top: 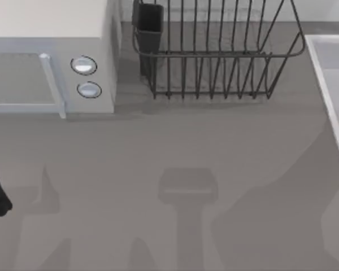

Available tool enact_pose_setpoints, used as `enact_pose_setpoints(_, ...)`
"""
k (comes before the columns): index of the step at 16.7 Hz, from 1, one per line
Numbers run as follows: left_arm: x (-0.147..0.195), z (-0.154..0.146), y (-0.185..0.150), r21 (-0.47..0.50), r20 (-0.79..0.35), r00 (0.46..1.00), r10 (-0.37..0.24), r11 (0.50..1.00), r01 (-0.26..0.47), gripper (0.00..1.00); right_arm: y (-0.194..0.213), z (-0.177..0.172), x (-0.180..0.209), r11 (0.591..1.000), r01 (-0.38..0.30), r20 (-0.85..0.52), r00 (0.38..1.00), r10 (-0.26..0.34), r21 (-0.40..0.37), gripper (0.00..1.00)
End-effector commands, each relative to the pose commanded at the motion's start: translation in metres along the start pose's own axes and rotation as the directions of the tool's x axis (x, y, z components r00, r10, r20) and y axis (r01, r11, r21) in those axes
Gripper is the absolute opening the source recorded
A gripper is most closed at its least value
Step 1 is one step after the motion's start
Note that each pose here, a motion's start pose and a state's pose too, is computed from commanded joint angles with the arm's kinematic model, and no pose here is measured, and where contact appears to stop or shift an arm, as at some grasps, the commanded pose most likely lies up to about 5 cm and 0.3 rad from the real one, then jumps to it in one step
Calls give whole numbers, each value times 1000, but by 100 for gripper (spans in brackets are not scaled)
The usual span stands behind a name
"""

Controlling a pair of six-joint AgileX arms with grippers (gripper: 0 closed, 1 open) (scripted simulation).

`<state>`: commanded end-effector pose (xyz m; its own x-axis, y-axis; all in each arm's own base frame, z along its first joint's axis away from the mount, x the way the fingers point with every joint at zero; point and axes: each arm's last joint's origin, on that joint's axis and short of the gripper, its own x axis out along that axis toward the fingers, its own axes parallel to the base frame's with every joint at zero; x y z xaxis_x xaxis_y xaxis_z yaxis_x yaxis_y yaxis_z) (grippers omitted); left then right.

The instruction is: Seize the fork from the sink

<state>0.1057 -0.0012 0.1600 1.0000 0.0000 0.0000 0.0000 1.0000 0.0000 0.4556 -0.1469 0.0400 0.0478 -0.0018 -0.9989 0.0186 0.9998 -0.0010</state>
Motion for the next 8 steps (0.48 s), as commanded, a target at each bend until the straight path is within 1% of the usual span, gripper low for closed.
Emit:
enact_pose_setpoints(3,0,0,0,0,0,1000,0,1000,0,100,-2,7,-31,1000,1,3,1000,-1,0,0)
enact_pose_setpoints(8,0,0,0,0,0,1000,0,1000,0,100,-1,7,-112,1000,-7,-24,1000,7,1,0)
